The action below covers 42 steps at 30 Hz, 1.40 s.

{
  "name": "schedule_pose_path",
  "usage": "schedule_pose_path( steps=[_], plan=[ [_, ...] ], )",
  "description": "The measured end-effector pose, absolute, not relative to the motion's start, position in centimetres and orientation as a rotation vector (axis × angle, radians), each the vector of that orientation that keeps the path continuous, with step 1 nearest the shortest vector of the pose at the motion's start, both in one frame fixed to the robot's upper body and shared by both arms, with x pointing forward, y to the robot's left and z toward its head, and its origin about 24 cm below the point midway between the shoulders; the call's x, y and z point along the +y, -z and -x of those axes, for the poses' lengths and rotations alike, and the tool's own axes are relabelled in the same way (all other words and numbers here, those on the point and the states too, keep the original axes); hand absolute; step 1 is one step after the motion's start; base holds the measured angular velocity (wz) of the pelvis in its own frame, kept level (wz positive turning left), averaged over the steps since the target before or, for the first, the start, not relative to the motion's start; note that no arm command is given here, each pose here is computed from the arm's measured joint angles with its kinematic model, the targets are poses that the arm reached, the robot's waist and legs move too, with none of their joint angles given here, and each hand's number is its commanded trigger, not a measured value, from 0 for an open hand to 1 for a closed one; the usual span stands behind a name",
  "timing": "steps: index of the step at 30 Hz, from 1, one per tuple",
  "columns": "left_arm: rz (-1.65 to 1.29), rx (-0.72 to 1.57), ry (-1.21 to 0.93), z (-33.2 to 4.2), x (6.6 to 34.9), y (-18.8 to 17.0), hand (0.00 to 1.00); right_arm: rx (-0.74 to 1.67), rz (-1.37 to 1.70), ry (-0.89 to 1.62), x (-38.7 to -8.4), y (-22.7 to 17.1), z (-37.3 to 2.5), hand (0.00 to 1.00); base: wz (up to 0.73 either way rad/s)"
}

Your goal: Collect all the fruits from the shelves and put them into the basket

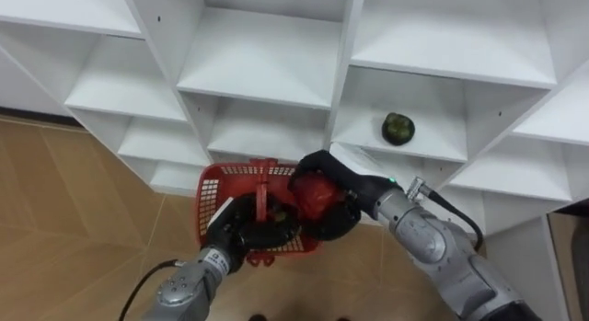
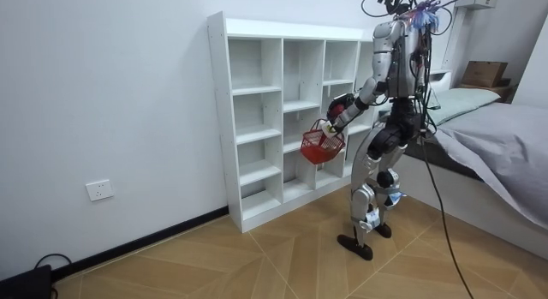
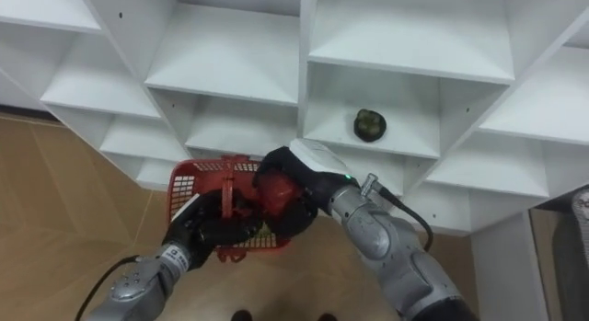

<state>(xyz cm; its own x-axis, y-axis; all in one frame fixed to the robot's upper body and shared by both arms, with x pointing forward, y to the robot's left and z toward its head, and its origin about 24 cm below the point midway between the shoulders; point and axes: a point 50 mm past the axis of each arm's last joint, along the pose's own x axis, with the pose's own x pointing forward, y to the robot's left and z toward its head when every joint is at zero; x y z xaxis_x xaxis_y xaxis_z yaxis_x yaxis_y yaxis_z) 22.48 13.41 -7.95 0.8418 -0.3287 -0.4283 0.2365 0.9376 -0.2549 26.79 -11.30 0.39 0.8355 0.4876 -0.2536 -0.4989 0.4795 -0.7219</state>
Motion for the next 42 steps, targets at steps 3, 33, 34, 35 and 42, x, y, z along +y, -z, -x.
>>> schedule_pose_path(
  steps=[3,33,34,35,42],
  plan=[
    [0.227,0.485,0.303,-22.44,13.24,7.95,1.0,0.006,0.886,-0.587,-11.36,-0.47,-26.86,1.0,0.0],
    [0.256,0.48,0.321,-22.56,12.61,7.56,1.0,-0.034,0.851,-0.538,-10.7,-0.79,-26.91,0.0,0.0],
    [0.255,0.48,0.32,-22.58,12.68,7.55,1.0,-0.034,0.851,-0.539,-10.7,-0.79,-26.91,0.0,0.0],
    [0.255,0.48,0.32,-22.59,12.7,7.54,1.0,-0.034,0.851,-0.539,-10.7,-0.79,-26.9,0.0,0.0],
    [0.257,0.482,0.323,-22.63,12.63,7.47,1.0,-0.033,0.851,-0.54,-10.69,-0.76,-26.88,0.0,0.0]
  ],
)
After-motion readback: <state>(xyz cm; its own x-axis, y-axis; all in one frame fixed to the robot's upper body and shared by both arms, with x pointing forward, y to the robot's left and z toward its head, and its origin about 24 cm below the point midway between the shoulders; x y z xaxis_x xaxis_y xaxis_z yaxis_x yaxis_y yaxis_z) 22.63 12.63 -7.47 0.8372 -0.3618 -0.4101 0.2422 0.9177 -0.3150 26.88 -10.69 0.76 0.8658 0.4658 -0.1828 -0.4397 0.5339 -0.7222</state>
